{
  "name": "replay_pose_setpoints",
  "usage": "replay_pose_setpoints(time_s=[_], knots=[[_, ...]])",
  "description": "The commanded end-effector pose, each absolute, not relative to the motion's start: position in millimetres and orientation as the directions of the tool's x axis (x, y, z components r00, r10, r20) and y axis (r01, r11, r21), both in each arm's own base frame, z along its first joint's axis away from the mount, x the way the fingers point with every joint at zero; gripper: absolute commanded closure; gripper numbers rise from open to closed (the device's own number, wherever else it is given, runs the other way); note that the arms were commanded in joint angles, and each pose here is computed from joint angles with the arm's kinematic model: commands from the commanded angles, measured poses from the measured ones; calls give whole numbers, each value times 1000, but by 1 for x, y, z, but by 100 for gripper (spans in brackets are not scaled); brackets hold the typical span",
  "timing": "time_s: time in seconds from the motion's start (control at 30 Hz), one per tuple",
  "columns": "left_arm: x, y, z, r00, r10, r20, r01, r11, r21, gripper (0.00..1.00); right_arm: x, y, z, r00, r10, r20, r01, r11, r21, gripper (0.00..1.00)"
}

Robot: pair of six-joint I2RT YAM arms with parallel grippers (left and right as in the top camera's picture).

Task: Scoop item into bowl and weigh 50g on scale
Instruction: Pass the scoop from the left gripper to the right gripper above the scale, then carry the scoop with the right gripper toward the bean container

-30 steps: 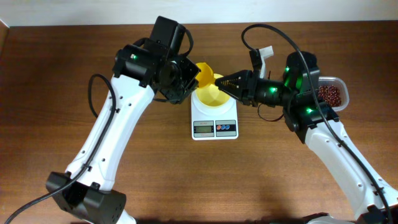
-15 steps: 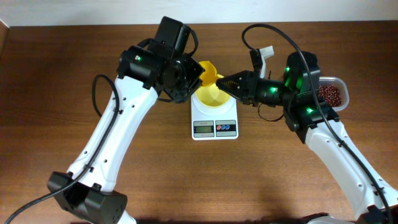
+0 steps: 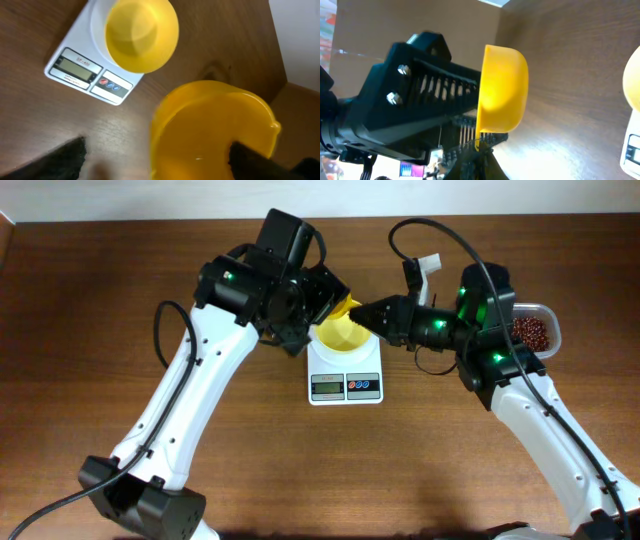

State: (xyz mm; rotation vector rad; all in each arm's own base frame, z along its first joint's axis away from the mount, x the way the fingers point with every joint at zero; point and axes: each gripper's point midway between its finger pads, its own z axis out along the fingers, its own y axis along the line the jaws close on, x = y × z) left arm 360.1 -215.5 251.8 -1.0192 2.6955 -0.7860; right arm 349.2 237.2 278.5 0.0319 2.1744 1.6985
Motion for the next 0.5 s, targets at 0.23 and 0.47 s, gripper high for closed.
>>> replay_pose_setpoints(time_s=[0.23, 0.47], knots=[[361, -204, 274, -748, -662, 46, -560, 592, -580, 1, 359, 231, 263, -895, 275, -352, -239, 372, 897, 96], [366, -150, 303, -668, -744, 11, -588, 519, -621, 1, 374, 207, 238, -858, 313, -407, -209, 511, 834, 96]])
